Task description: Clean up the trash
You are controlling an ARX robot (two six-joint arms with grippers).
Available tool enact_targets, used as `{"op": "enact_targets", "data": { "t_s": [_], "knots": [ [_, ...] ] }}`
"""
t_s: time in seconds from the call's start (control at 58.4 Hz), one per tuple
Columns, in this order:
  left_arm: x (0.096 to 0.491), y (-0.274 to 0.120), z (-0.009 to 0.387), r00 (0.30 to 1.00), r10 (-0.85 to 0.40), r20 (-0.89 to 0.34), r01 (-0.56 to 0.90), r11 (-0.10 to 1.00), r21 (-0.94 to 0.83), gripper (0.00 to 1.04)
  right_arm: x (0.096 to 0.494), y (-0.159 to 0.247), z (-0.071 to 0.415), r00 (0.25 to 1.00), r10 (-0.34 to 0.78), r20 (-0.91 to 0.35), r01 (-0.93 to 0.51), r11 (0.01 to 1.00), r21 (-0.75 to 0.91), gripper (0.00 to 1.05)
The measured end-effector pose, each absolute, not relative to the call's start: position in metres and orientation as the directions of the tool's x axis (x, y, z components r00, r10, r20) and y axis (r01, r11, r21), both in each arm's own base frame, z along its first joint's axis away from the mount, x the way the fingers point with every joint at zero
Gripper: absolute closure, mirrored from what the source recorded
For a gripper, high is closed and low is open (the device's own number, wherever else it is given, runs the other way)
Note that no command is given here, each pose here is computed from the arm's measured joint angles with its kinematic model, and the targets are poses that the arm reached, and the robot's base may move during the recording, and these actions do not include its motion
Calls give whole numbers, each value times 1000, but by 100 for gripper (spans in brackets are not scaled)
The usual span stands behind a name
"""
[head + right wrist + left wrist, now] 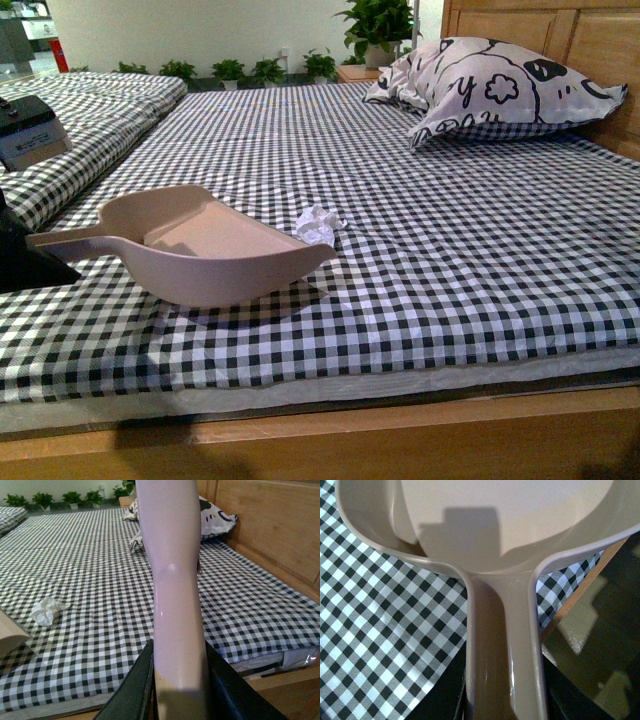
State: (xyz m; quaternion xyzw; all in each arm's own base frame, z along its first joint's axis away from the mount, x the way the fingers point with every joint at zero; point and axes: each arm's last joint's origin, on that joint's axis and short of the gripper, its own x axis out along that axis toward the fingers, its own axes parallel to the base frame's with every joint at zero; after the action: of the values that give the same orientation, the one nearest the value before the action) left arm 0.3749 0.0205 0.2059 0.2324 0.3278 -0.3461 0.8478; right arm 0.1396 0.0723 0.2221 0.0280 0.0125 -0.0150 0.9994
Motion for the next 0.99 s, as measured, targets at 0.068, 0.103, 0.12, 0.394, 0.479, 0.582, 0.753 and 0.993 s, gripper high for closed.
{"op": "enact_targets", "data": {
  "t_s": [0.068,0.103,0.12,0.394,0.479,0.582,0.753,0.993],
  "knots": [
    [378,21,205,556,-437,-707,738,651,178,78,140,72,222,999,-29,-26,31,998,55,83],
    [380,20,206,557,-443,-702,739,650,176,78,140,72,222,999,-29,-26,31,998,56,83],
    [381,20,207,558,-446,-700,741,648,177,78,140,72,222,999,-29,-26,31,998,56,83],
    [389,18,202,550,-452,-702,753,633,182,78,140,72,222,999,-29,-26,31,998,56,83],
    [390,17,199,537,-452,-712,760,626,176,78,140,72,222,999,-29,-26,31,998,55,83],
    [391,17,195,523,-450,-724,769,615,173,78,140,72,222,999,-29,-26,31,998,56,83],
    [394,18,191,516,-449,-729,773,611,171,78,140,72,222,999,-29,-26,31,998,55,83],
    [395,19,182,491,-439,-753,780,607,155,78,140,72,222,999,-29,-26,31,998,56,83]
  ]
}}
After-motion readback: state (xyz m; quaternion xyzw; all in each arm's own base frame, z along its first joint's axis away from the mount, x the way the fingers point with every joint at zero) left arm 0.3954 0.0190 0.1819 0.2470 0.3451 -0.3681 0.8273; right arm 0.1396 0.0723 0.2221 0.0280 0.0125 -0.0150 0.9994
